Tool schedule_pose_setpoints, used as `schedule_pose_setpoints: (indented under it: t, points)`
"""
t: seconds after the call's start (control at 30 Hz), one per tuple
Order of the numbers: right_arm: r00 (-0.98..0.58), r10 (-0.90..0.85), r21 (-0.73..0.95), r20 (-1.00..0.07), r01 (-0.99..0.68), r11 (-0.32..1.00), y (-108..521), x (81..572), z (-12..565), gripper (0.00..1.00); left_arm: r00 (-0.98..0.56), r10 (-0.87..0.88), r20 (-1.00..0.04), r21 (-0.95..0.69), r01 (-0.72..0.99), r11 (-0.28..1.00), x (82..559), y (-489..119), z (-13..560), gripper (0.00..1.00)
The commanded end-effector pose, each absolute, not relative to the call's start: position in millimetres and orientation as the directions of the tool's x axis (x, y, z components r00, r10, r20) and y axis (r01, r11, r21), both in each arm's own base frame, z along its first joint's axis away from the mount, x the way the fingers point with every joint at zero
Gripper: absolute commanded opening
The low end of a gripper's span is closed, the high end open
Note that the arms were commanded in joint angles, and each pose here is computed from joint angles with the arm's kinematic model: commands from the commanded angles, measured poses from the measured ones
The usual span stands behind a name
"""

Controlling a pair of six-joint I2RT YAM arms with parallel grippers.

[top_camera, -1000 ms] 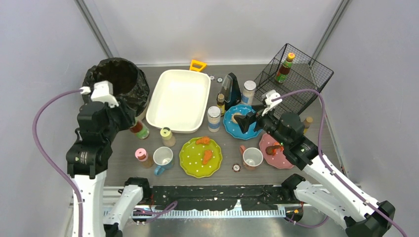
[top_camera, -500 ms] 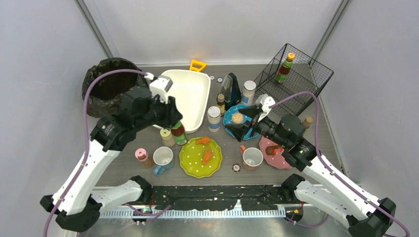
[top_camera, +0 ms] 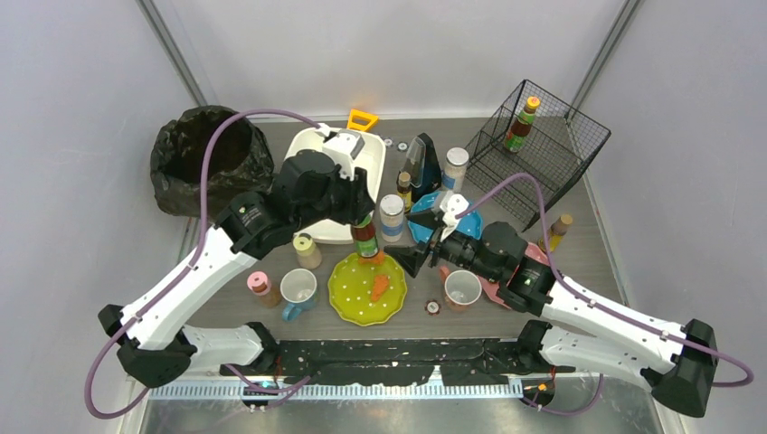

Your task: Clear the kitchen counter

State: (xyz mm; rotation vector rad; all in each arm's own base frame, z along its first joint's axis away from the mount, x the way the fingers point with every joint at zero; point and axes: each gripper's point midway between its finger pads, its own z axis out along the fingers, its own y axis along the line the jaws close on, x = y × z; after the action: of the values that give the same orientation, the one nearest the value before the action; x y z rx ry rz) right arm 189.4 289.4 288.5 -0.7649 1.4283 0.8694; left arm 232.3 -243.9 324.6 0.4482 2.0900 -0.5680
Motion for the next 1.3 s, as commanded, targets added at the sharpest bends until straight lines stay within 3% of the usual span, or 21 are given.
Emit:
schedule_pose_setpoints:
  t: [0.0,0.57,0.87,1.0,1.07,1.2,1.27]
  points:
    - [0.090,0.106,-0.011,-0.990,-0.812,0.583,296.6,202.7,326.6,0.91,-0.396,-0.093,-0.914,-0.316,0.549,0.774,240.6,-269.7,401.5,0.00]
    - [0.174,0.138,-0.041,-0.975,-0.751,0.659,322.0,220.2,341.9,0.85,-0.411,-0.132,-0.902,-0.364,0.557,0.747,238.8,-309.0,397.2,0.00]
    - [0.149,0.134,-0.013,-0.980,-0.715,0.699,322.7,229.2,334.2,0.71,-0.421,-0.157,-0.893,-0.391,0.554,0.735,236.1,-321.3,396.6,0.00]
    - [0.137,0.122,-0.010,-0.983,-0.707,0.707,322.2,231.4,326.2,0.58,-0.415,-0.184,-0.891,-0.405,0.547,0.733,236.2,-320.0,398.3,0.00]
    - [0.130,0.117,-0.008,-0.985,-0.704,0.710,321.4,231.6,323.3,0.46,-0.413,-0.188,-0.891,-0.407,0.546,0.732,236.0,-319.1,398.6,0.00]
    - [0.127,0.128,0.001,-0.984,-0.704,0.710,316.7,228.9,325.0,0.13,-0.406,-0.177,-0.897,-0.394,0.550,0.736,235.2,-316.6,398.6,0.00]
    - [0.129,0.128,0.000,-0.983,-0.702,0.713,314.1,228.5,327.0,0.06,-0.397,-0.173,-0.901,-0.385,0.552,0.740,235.2,-314.2,399.9,0.03]
